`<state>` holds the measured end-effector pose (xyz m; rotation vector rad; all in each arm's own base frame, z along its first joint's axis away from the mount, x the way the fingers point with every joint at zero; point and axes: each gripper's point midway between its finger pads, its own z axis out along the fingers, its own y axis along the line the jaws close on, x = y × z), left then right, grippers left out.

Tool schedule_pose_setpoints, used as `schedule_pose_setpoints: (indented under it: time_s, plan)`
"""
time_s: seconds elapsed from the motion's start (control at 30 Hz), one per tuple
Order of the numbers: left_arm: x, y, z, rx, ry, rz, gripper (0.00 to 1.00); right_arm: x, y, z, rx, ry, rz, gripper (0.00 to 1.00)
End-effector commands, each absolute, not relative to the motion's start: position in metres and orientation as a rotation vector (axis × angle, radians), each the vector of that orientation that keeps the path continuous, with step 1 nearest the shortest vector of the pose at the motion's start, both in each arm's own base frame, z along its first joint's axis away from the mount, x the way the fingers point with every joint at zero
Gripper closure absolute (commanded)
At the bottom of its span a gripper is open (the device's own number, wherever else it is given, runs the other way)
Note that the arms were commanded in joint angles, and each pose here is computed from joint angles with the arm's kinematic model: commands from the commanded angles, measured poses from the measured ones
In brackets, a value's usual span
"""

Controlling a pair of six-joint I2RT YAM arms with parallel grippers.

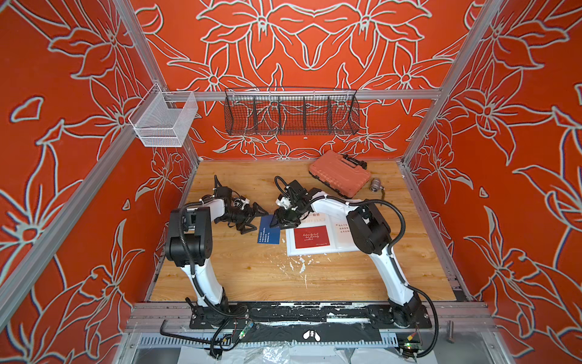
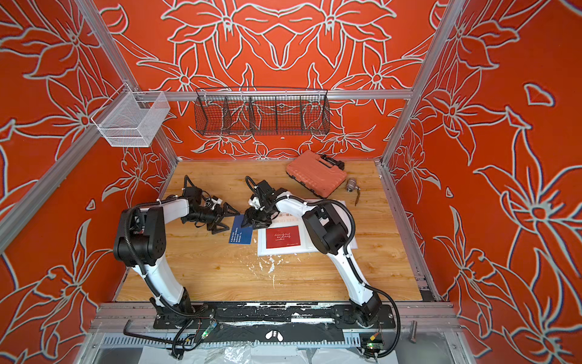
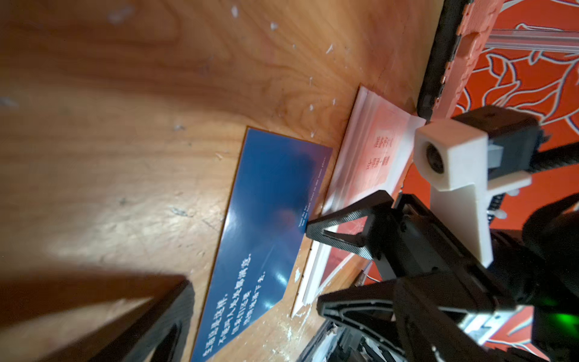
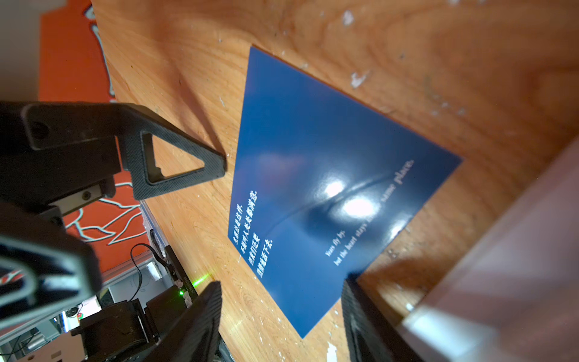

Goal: Place the photos into the photo albums
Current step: Pick up the photo at the center of the board.

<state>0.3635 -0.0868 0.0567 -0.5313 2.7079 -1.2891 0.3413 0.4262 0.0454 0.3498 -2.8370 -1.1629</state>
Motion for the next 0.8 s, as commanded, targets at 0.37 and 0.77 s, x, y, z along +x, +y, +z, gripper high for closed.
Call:
schedule_pose_setpoints:
  time_s: [0.37, 0.77]
  plan:
    - [0.344, -0.095, 0.023, -0.459, 2.838, -1.227, 0.03, 0.338, 0.422, 0.006, 0.130, -2.768, -1.110, 0.36]
    - [0.341, -0.104, 0.035, -0.440, 2.799, -1.334, 0.03, 0.338, 0.423, 0.004, 0.105, -2.742, -1.126, 0.36]
